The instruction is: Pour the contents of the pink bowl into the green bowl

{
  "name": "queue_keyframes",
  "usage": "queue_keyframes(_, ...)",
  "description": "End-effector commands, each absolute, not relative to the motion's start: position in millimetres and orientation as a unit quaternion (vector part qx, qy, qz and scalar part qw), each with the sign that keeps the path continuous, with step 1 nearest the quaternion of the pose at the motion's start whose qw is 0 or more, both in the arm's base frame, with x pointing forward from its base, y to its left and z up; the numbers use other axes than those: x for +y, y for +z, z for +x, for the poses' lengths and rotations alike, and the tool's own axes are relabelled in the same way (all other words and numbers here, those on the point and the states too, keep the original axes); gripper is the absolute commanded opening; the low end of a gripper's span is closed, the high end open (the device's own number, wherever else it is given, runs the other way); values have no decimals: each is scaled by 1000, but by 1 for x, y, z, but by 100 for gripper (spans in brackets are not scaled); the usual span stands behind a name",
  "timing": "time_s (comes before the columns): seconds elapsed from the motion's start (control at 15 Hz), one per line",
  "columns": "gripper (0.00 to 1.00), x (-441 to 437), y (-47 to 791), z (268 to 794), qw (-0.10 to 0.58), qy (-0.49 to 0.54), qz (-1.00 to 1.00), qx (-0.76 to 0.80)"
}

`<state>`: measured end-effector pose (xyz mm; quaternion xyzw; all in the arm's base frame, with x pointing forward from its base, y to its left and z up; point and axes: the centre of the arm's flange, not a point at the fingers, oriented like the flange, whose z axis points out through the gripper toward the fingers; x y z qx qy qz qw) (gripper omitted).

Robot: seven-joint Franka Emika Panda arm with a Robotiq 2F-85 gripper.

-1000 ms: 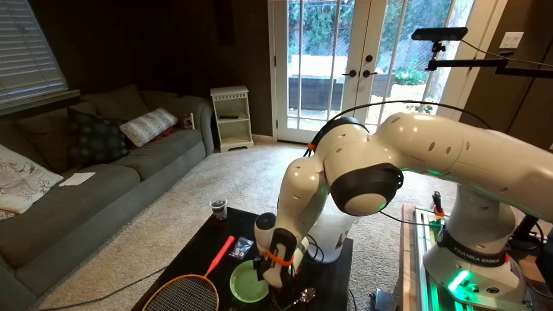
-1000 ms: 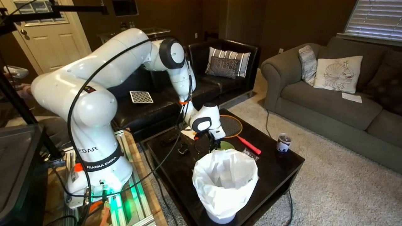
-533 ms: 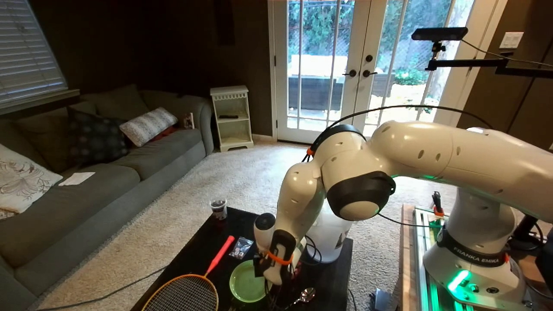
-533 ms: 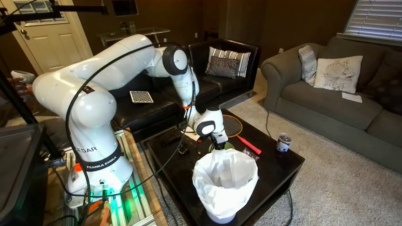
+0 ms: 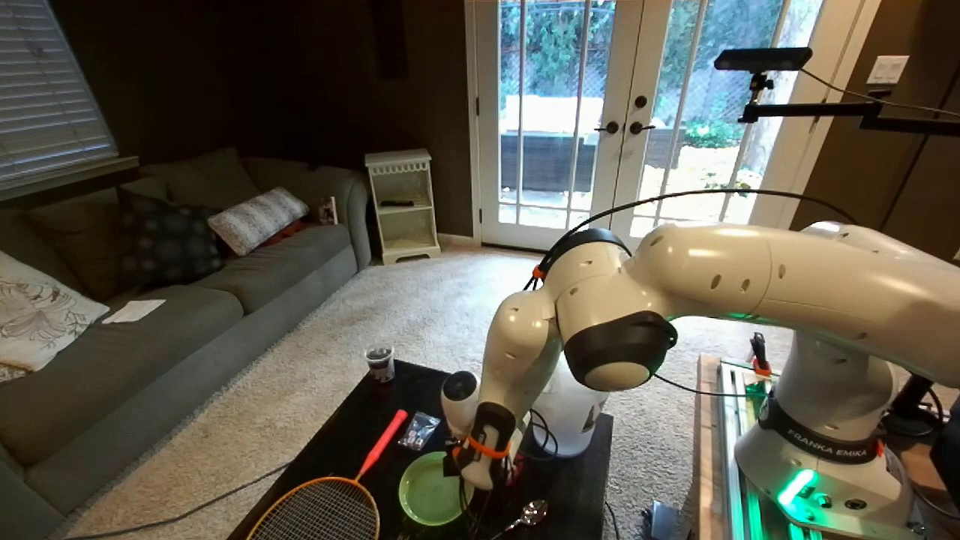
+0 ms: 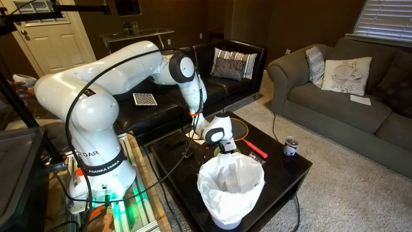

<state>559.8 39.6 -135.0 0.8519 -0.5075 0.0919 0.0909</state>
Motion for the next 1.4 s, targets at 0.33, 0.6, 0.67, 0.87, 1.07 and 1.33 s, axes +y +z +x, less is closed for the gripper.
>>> queue_keyframes(0.33, 6, 37, -150, 572, 111, 83, 842, -522)
queue_keyframes(0.6, 0, 37, -148, 570, 116, 77, 841, -522)
queue_keyframes(0.67, 0, 37, -145, 570, 115, 75, 842, -521)
queue_keyframes(0.87, 1, 42, -140, 568, 117, 72, 844, -518)
queue_keyframes(1.07, 1, 51, -130, 564, 116, 69, 851, -508)
queue_keyframes(1.33, 1, 74, -113, 555, 112, 75, 868, -477)
